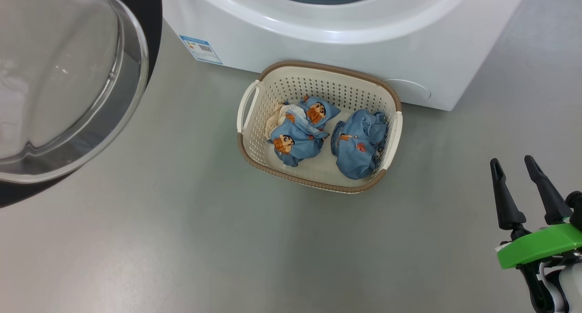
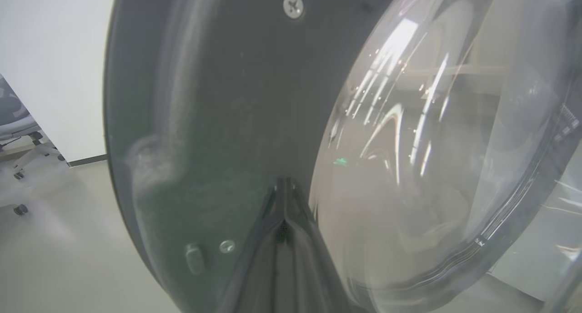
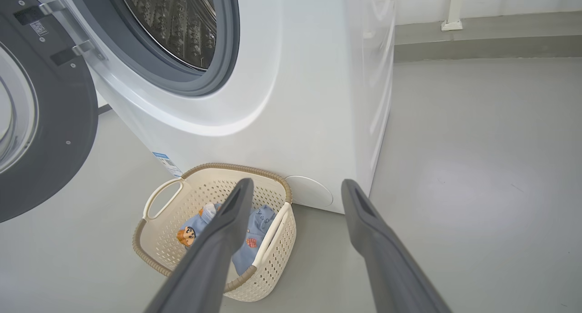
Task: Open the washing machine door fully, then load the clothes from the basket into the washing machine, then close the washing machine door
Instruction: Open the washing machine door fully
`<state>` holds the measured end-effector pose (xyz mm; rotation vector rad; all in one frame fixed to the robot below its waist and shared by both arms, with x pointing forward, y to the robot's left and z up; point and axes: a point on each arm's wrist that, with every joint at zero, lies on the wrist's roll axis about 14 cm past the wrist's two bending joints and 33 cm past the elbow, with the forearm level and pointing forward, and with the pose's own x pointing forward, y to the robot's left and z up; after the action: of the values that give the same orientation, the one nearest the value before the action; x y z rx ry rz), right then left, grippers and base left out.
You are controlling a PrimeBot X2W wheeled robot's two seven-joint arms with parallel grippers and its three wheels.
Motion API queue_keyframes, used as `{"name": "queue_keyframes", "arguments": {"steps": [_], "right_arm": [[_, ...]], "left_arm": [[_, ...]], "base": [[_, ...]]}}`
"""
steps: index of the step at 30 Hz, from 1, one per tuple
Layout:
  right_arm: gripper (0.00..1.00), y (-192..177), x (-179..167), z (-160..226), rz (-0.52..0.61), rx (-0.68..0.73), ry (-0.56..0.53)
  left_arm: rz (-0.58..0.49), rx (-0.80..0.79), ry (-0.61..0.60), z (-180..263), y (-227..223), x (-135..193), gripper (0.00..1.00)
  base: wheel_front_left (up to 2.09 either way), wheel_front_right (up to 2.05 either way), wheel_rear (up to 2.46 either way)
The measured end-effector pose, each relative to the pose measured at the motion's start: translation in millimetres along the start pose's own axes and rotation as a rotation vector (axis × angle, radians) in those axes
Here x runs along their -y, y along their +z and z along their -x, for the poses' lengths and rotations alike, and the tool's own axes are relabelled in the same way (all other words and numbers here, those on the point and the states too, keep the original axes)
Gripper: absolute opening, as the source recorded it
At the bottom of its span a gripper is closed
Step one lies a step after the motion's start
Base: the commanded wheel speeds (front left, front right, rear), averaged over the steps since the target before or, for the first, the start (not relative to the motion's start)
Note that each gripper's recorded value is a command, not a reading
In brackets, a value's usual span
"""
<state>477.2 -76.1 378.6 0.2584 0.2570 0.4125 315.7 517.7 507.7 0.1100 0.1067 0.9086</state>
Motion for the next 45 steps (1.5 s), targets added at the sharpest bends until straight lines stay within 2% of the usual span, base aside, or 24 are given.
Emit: {"name": "queue_keyframes", "arguments": {"steps": [10, 16, 26, 28, 29, 30, 31, 33, 35, 39, 41, 42, 43, 44, 45], "right_arm": [[1.0, 3.9, -2.2, -3.3, 0.003, 0.009, 0.006], [1.0, 14.2, -10.9, 1.5, 0.006, 0.03, 0.014], [1.0, 25.1, -32.6, 23.7, 0.011, 0.045, 0.037], [1.0, 27.9, -35.3, 28.2, 0.017, 0.049, 0.039], [1.0, 30.8, -36.7, 29.4, 0.021, 0.056, 0.041], [1.0, 34.2, -38.6, 30.2, 0.022, 0.064, 0.044], [1.0, 36.9, -40.6, 31.2, 0.024, 0.071, 0.047], [1.0, 38.0, -43.1, 35.8, 0.028, 0.072, 0.049], [1.0, 40.2, -46.2, 38.6, 0.028, 0.077, 0.052], [1.0, 47.1, -52.2, 41.9, 0.026, 0.097, 0.058], [1.0, 48.2, -52.8, 45.6, 0.025, 0.101, 0.055], [1.0, 48.1, -52.5, 47.6, 0.025, 0.101, 0.052], [1.0, 49.1, -52.3, 49.1, 0.024, 0.105, 0.049], [1.0, 50.5, -51.7, 50.4, 0.025, 0.109, 0.047], [1.0, 51.9, -51.1, 51.7, 0.025, 0.113, 0.044]], "left_arm": [[-0.018, -0.008, 0.005, -3.2, 0.4, -1.1, 0.0], [0.033, 0.011, -0.009, 3.0, 7.2, -5.2, 0.0], [0.082, 0.019, -0.079, 38.7, -2.5, -12.2, 0.0], [0.066, 0.028, -0.102, 45.6, -1.8, -12.5, 0.0], [0.062, 0.035, -0.115, 49.3, -1.0, -11.9, 0.07], [0.05, 0.039, -0.126, 52.8, -1.1, -12.1, 0.2], [0.048, 0.043, -0.136, 56.4, -1.1, -12.3, 0.2], [0.057, 0.051, -0.144, 62.9, -1.2, -13.2, 0.32], [0.066, 0.056, -0.158, 69.1, -1.9, -12.7, 0.4], [0.075, 0.074, -0.185, 80.8, -1.4, -10.6, 0.4], [0.09, 0.072, -0.2, 88.5, -4.9, -5.4, 0.45], [0.094, 0.067, -0.214, 92.8, -8.1, -1.6, 0.53], [0.099, 0.062, -0.226, 97.4, -11.2, 2.5, 0.67], [0.104, 0.058, -0.238, 101.6, -14.1, 6.9, 0.87], [0.11, 0.051, -0.249, 105.4, -17.0, 11.3, 1.0]], "base": [[0.0, 0.0, 0.0], [0.0, 0.0, 0.0], [0.0, 0.0, 0.0], [0.0, 0.0, 0.0], [0.0, 0.0, 0.0], [0.0, 0.0, 0.0], [0.0, 0.0, 0.0], [0.0, 0.0, 0.0], [0.0, 0.0, 0.0], [0.0, 0.0, 0.0], [0.0, 0.0, 0.0], [0.0, 0.0, 0.0], [0.0, 0.0, 0.0], [0.0, 0.0, 0.0], [0.0, 0.0, 0.0]]}}
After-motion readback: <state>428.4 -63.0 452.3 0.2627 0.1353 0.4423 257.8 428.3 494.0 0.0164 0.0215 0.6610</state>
